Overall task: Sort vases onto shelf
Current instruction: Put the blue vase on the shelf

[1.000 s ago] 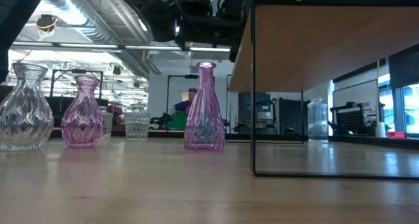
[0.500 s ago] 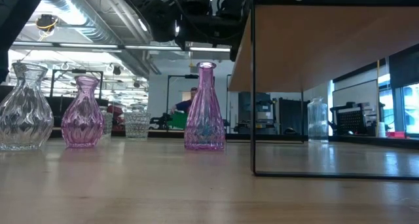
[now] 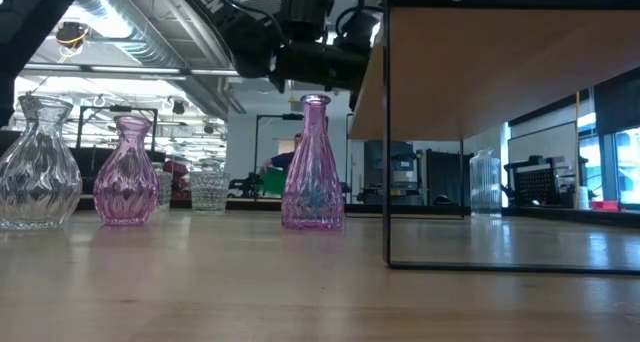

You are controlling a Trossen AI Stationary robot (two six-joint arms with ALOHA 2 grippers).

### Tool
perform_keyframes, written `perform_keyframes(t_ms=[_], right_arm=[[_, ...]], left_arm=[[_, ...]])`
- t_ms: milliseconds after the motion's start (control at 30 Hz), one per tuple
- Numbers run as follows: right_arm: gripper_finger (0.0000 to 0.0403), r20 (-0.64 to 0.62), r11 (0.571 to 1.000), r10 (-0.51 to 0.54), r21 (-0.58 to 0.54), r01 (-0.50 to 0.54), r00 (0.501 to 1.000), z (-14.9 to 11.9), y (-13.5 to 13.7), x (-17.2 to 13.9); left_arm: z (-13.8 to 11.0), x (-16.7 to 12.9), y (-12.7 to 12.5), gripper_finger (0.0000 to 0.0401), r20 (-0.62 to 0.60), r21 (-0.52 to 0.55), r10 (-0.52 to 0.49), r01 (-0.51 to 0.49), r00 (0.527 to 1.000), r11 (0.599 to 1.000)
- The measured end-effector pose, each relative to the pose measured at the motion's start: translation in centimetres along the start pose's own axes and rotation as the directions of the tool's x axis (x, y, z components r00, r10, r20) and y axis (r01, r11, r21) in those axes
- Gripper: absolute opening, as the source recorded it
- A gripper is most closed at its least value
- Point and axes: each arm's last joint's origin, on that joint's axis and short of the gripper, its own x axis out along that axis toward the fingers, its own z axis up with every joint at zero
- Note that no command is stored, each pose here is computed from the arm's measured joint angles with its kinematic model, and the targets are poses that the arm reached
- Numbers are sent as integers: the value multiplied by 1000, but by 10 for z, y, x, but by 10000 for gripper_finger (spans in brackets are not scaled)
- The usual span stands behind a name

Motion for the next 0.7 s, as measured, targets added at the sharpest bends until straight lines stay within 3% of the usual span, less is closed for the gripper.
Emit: perform_keyframes(t_ms=[167,400,700], right_arm=[[1,-6,1000,-2,-1,2,1000,-1,0,2],[1,-6,1000,-2,0,2,1000,-1,0,2],[1,-6,1000,-2,1,2,1000,-1,0,2]], left_arm=[[0,0,1,336,2,-9,8,-8,1000,1000],[0,0,2,394,11,-10,41,-40,999,999],[7,0,2,396,81,22,41,-43,996,999]])
